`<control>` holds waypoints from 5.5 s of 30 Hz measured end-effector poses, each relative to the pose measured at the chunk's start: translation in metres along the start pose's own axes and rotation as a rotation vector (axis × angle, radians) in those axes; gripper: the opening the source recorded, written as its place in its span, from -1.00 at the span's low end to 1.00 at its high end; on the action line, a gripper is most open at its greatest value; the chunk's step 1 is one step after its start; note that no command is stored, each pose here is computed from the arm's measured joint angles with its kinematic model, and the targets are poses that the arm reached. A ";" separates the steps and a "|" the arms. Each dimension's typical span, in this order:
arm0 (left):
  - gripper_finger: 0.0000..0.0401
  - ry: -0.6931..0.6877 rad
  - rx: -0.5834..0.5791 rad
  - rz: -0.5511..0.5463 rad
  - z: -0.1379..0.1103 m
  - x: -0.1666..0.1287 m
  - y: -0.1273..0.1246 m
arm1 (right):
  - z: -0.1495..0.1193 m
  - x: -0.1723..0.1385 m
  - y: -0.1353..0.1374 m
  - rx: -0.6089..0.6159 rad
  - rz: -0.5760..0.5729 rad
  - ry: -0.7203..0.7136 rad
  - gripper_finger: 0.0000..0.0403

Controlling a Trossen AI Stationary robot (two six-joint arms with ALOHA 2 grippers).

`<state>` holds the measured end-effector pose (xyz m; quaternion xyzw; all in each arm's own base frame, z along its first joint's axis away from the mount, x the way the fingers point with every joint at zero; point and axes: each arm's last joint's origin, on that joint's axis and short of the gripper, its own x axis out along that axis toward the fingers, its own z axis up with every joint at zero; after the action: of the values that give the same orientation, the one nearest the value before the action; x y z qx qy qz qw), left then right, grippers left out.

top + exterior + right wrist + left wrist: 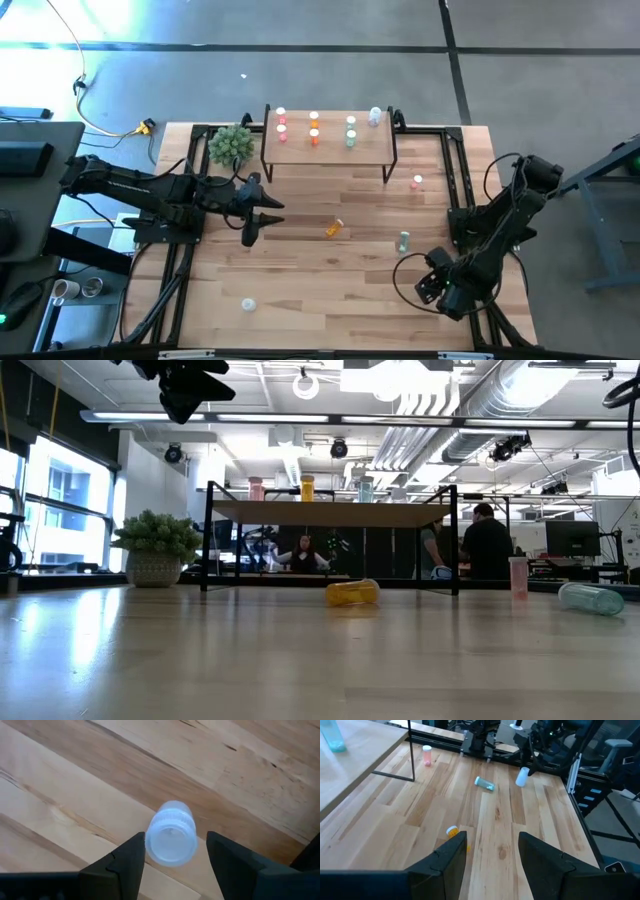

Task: Pick and place medicine bottles onto shelf by color
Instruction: Put the right white pill bottle on the shelf aligned with the other white pill bottle

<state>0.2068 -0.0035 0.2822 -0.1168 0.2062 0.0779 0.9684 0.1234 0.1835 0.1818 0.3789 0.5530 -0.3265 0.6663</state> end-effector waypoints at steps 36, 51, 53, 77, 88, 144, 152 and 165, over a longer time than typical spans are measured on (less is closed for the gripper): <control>-0.15 -0.009 0.028 0.036 0.000 0.000 0.002 | 0.094 -0.021 0.046 -0.162 0.005 -0.034 -0.39; -0.15 -0.007 0.097 0.036 0.000 0.000 0.002 | 0.230 -0.084 0.052 -0.386 0.095 -0.226 -0.39; -0.15 -0.007 0.097 0.036 0.000 0.000 0.002 | 0.247 -0.098 0.048 -0.397 0.101 -0.264 -0.39; -0.15 -0.006 0.096 0.036 0.000 0.000 0.002 | 0.356 -0.233 -0.033 -0.319 -0.034 -0.665 -0.39; -0.15 0.001 0.094 0.037 0.000 0.000 0.002 | 0.389 -0.184 -0.025 -0.363 -0.108 -0.379 -0.39; -0.15 0.030 0.102 0.043 -0.003 0.000 0.003 | 0.435 -0.113 -0.034 -0.273 -0.067 -0.086 -0.39; -0.15 0.044 0.104 0.046 -0.004 0.000 0.003 | 0.435 -0.113 -0.034 -0.281 -0.071 -0.085 -0.38; -0.15 0.044 0.104 0.046 -0.004 0.000 0.003 | 0.439 -0.113 -0.033 -0.285 -0.061 -0.127 -0.09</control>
<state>0.2044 -0.0018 0.2778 -0.0631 0.2339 0.0867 0.9663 0.2904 -0.2112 0.3329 0.2424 0.5617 -0.2880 0.7367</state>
